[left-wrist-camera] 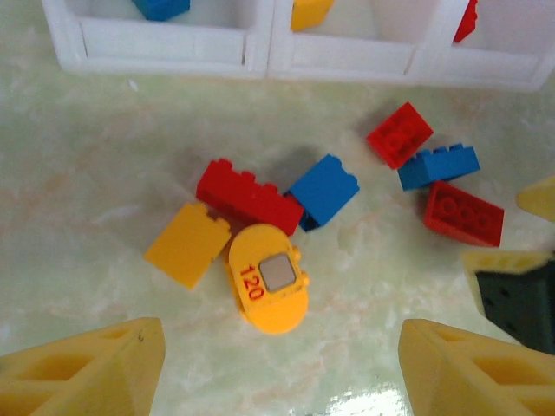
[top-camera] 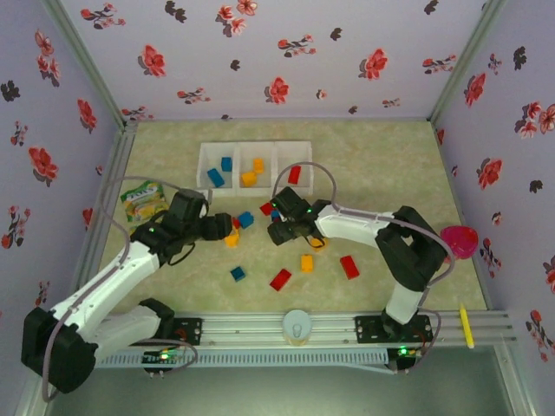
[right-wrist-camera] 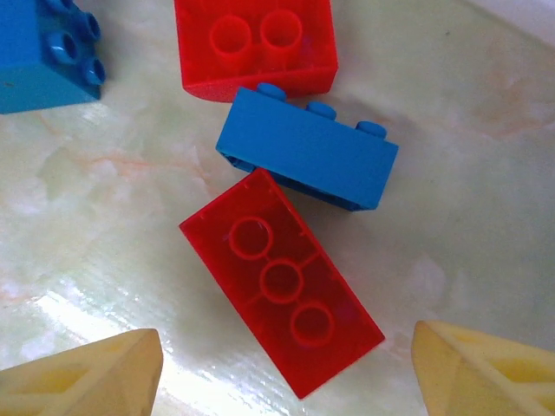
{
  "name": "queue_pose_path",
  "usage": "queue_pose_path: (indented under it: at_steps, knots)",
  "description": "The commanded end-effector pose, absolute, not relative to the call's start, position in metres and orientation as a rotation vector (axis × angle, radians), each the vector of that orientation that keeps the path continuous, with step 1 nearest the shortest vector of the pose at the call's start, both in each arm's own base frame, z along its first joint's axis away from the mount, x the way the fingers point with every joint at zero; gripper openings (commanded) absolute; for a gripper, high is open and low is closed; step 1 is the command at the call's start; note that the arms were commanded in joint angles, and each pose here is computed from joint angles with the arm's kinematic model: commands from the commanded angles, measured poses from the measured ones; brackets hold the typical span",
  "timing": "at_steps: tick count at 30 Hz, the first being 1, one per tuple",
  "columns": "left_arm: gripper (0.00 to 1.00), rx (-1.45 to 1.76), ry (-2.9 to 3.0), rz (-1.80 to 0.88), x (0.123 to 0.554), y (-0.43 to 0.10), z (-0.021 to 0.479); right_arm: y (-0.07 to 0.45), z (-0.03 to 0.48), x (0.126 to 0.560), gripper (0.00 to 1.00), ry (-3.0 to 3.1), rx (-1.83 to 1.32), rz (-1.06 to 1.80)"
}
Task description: Sort the legos into containers by color
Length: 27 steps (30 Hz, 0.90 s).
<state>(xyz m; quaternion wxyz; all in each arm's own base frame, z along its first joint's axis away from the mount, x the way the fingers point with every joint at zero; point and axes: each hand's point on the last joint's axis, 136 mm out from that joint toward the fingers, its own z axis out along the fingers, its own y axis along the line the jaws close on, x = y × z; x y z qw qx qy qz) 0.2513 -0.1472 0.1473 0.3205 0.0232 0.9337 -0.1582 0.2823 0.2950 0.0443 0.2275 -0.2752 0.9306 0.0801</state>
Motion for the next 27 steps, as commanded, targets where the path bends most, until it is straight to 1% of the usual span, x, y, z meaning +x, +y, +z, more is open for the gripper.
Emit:
queue_pose_path:
  at_steps: [1, 12, 18, 22, 24, 27]
  knots:
    - [0.72, 0.030, 2.452, -0.439, 0.240, -0.145, 0.146, 0.309, 0.049, 0.295, 0.76, 2.535, -0.715, 0.242]
    - [0.73, 0.159, 2.439, -0.449, 0.242, -0.163, 0.157, 0.308, 0.032, 0.314, 0.74, 2.553, -0.664, 0.184]
    - [0.73, 0.194, 2.447, -0.449, 0.242, -0.171, 0.158, 0.310, 0.031, 0.315, 0.63, 2.562, -0.671, 0.200]
    - [0.72, 0.205, 2.448, -0.449, 0.243, -0.174, 0.160, 0.311, 0.030, 0.312, 0.59, 2.574, -0.677, 0.216]
    - [0.72, 0.210, 2.448, -0.442, 0.242, -0.174, 0.162, 0.310, 0.029, 0.309, 0.55, 2.582, -0.669, 0.223]
    - [0.72, 0.220, 2.447, -0.438, 0.242, -0.175, 0.165, 0.307, 0.029, 0.305, 0.52, 2.592, -0.656, 0.236]
